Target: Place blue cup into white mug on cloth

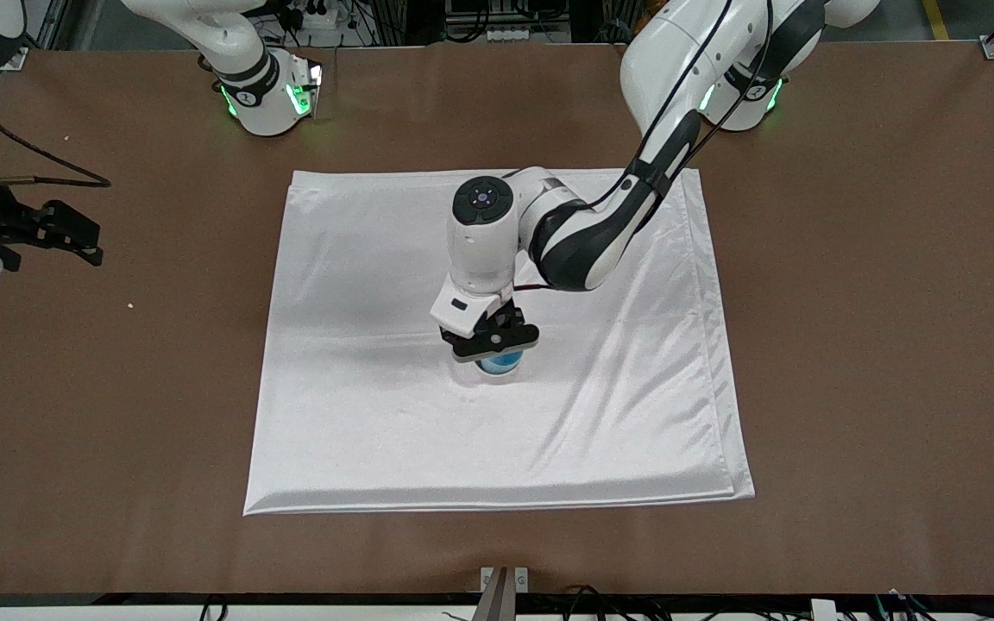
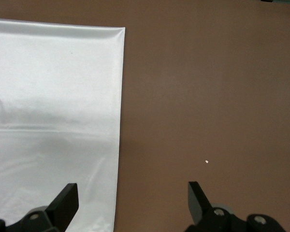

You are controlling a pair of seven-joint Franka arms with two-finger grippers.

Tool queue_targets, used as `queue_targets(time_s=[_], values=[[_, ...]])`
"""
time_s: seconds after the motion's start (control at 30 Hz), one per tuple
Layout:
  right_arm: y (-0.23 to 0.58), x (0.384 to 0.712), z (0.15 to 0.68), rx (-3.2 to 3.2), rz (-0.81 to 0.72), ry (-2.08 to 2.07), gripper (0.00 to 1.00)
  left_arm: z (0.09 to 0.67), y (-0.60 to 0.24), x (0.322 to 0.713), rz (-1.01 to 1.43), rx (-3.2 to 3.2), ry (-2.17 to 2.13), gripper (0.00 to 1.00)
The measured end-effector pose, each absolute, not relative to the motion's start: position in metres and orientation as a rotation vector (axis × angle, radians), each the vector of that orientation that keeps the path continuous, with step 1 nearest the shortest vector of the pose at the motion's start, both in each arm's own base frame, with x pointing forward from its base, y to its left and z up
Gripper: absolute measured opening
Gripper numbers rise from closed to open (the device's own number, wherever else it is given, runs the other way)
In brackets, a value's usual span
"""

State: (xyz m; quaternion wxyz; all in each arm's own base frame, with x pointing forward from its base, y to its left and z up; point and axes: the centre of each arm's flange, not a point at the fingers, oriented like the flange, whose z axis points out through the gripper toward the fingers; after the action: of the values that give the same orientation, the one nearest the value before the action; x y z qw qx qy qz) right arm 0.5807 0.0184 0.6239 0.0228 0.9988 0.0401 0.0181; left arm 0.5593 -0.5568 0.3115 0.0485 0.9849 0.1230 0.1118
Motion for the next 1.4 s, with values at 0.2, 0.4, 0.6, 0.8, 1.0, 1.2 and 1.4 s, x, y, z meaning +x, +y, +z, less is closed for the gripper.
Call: queue_targets(time_s=[0.2, 0.4, 0.6, 0.8, 1.0, 1.2, 1.4], values=[[0.018, 0.581, 0.624, 3.093, 0.055, 0.123, 1.0, 0.322, -0.557, 0.562, 0.353, 2.991, 0.381, 0.54], [0.018, 0.581, 0.624, 3.093, 0.055, 0.122, 1.0, 0.342, -0.547, 0.56, 0.33, 3.046, 0.408, 0.81], [0.018, 0.581, 0.624, 3.093, 0.055, 0.12, 1.0, 0.387, -0.53, 0.555, 0.31, 3.111, 0.443, 1.0], [0.018, 0.581, 0.624, 3.093, 0.055, 0.12, 1.0, 0.441, -0.497, 0.544, 0.322, 3.155, 0.38, 1.0], [0.018, 0.581, 0.624, 3.093, 0.055, 0.12, 1.0, 0.506, -0.431, 0.524, 0.277, 3.151, 0.257, 1.0], [0.018, 0.581, 0.624, 3.093, 0.055, 0.12, 1.0, 0.563, -0.343, 0.508, 0.267, 3.125, 0.165, 1.0], [0.018, 0.581, 0.624, 3.093, 0.055, 0.121, 1.0, 0.585, -0.275, 0.491, 0.288, 3.145, 0.112, 1.0]])
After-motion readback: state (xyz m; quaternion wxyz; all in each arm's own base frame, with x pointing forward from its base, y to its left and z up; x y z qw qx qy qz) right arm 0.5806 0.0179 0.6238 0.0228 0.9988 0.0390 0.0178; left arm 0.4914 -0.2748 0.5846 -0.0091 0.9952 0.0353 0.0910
